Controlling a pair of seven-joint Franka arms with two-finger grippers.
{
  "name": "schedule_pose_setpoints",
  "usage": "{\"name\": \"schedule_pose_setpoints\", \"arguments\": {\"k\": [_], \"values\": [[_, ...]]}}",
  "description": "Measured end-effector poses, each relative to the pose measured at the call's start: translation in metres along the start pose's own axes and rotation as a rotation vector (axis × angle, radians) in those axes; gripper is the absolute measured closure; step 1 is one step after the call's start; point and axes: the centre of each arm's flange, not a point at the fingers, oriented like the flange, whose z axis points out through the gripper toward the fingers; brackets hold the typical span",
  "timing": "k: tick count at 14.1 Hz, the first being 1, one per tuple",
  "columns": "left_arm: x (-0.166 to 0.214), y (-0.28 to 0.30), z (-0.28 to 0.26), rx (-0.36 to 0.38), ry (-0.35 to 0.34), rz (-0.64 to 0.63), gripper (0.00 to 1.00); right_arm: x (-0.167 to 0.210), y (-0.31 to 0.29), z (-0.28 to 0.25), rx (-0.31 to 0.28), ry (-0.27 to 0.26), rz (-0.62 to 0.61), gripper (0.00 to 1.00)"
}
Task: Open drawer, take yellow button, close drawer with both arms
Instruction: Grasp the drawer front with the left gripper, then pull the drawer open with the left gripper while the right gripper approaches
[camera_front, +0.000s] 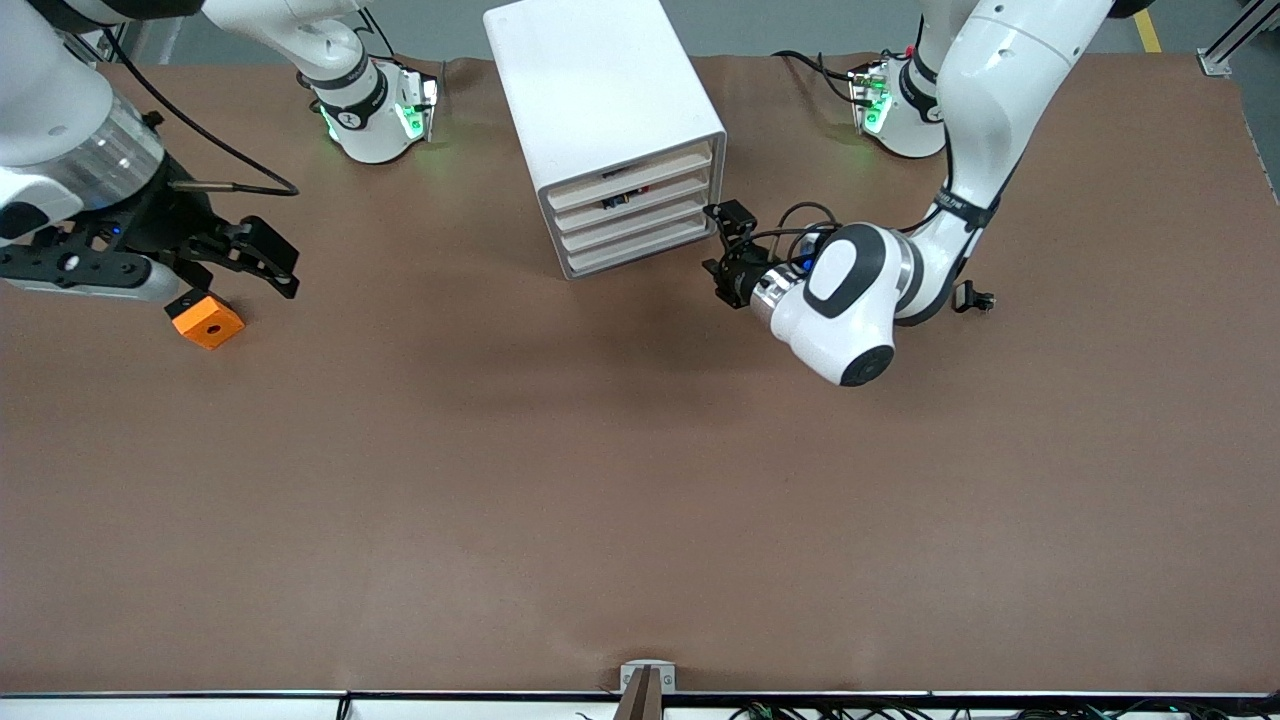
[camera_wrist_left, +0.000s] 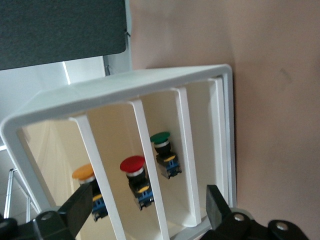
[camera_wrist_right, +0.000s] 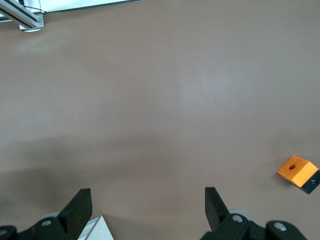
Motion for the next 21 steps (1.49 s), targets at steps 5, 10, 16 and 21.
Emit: {"name": "schedule_pose_setpoints", "arguments": {"k": [5, 10, 16, 21], "values": [[-0.026, 0.005, 0.033, 0.08, 0.066, -0.089, 0.0, 0.009, -0.031, 0.016, -0.002, -0.007, 0.022, 0.0], [-0.037, -0.017, 0.064, 0.174, 0.156, -0.113, 0.18, 0.014, -0.054, 0.03, 0.0, 0.005, 0.054, 0.0], [-0.047, -0.03, 0.089, 0.208, 0.179, -0.097, 0.34, 0.012, -0.064, 0.033, 0.0, 0.007, 0.054, 0.0], [-0.05, -0.033, 0.097, 0.21, 0.193, -0.091, 0.54, 0.009, -0.076, 0.039, -0.004, -0.002, 0.039, 0.0]]}}
